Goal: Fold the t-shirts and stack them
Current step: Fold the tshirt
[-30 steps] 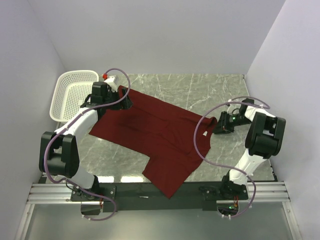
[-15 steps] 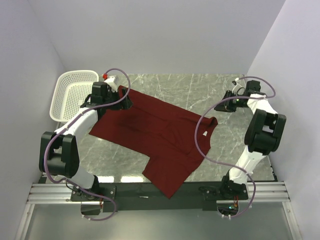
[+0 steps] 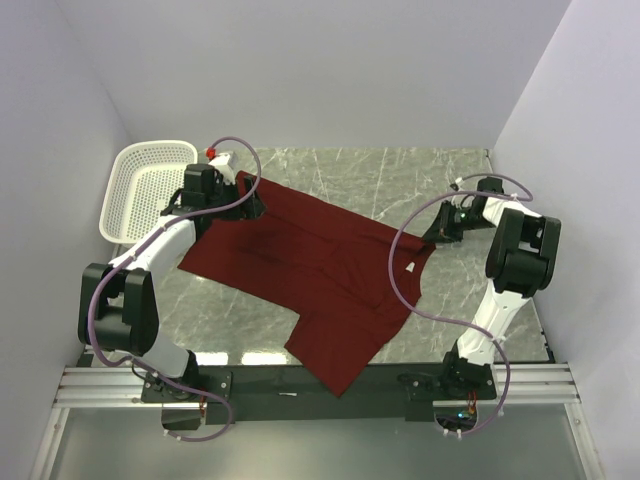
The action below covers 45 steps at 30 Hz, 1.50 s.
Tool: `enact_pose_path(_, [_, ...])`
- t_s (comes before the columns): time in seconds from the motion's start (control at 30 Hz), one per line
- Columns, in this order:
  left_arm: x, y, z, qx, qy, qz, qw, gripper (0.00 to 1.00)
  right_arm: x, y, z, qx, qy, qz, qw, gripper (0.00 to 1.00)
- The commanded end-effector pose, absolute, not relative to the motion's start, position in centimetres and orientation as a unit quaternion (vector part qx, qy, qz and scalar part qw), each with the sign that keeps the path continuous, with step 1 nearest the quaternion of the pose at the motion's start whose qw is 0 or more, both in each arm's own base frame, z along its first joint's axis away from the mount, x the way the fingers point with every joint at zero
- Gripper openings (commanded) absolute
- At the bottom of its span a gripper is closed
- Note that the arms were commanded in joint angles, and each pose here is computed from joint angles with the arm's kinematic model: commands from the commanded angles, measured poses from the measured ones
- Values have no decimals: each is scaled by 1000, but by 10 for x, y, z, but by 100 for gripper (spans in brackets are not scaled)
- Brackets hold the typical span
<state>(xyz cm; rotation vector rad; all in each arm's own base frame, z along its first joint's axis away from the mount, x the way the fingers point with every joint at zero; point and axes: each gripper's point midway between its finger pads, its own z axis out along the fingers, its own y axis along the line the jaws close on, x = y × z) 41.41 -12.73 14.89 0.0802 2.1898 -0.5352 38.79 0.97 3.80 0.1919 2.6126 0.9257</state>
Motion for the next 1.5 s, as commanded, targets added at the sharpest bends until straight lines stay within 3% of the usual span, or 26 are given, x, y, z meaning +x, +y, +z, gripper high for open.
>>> enact_pose_path(0.0, [413, -132, 158, 50, 868, -225, 439, 92, 384, 1, 41, 51, 935, 294, 191, 18])
enact_pose_path(0.5, [413, -131, 156, 51, 870, -222, 436, 92, 402, -31, 27, 39, 957, 202, 205, 21])
enact_pose_path(0.77, [413, -130, 156, 51, 871, -219, 437, 92, 412, -9, 101, -34, 924, 241, 297, 33])
enact_pose_path(0.8, [414, -130, 157, 51, 871, -218, 437, 92, 409, -3, 119, -57, 917, 239, 313, 40])
enact_pose_path(0.97, [413, -127, 167, 53, 868, -210, 447, 92, 372, 47, 143, -263, 875, 230, 336, 48])
enact_pose_path(1.07, [411, -120, 182, 51, 861, -195, 466, 91, 337, 81, 133, -370, 842, 235, 314, 49])
enact_pose_path(1.2, [404, -106, 206, 36, 845, -168, 507, 91, 262, 127, 99, -509, 794, 252, 216, 49])
enact_pose_path(1.47, [371, -78, 235, 8, 811, -120, 573, 93, 229, 154, 68, -547, 796, 171, 194, 45])
